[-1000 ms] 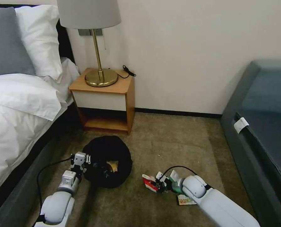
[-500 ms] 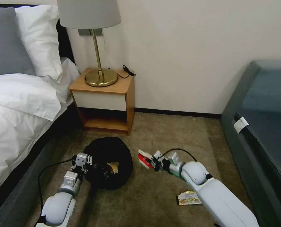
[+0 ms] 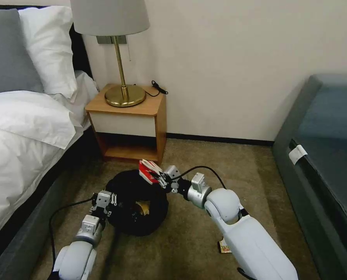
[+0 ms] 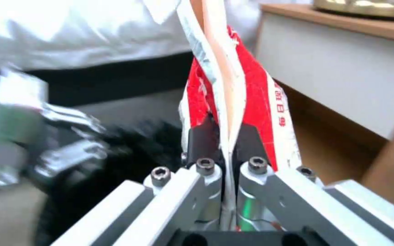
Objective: Pick up the trash bin, then pick up the garbage on the floor and place it into the trash bin.
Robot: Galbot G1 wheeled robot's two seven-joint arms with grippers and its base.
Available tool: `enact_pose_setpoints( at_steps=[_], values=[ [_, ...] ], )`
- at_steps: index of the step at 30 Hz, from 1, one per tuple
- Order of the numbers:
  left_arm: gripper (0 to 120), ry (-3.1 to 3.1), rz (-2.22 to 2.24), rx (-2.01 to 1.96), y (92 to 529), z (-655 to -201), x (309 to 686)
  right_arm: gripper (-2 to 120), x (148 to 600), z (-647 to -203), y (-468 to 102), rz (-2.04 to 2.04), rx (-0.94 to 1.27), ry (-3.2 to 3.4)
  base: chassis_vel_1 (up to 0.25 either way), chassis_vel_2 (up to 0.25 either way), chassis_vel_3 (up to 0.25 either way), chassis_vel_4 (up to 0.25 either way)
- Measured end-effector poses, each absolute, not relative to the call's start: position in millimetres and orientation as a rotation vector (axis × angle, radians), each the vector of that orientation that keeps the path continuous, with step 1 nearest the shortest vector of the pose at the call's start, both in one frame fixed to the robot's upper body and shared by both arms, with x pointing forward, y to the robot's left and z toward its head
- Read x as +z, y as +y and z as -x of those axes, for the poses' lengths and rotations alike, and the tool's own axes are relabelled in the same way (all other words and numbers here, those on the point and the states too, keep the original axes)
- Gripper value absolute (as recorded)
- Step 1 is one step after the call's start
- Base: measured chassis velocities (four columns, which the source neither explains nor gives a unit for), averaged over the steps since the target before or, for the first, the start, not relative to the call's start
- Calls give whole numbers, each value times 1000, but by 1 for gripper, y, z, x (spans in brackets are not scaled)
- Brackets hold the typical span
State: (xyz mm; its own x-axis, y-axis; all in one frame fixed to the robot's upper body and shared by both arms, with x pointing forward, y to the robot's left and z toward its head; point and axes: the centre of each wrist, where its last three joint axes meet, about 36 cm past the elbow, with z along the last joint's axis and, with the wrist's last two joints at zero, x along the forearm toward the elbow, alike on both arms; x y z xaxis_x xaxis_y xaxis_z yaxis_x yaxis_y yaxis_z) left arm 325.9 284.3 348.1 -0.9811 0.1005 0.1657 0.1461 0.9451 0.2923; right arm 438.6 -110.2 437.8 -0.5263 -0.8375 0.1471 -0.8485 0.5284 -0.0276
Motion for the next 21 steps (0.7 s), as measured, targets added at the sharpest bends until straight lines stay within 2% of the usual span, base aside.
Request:
enact_pose_setpoints(
  at_steps=[8,21],
  values=[
    [4,-2978,177,-441,282,-323,346,0,433,-417,-96,-1542,111,-2600,0,0,0,0],
    [4,-3018,178,-386,275,-323,348,0,372,-409,-85,-1494,224,-2496,0,0,0,0]
  ],
)
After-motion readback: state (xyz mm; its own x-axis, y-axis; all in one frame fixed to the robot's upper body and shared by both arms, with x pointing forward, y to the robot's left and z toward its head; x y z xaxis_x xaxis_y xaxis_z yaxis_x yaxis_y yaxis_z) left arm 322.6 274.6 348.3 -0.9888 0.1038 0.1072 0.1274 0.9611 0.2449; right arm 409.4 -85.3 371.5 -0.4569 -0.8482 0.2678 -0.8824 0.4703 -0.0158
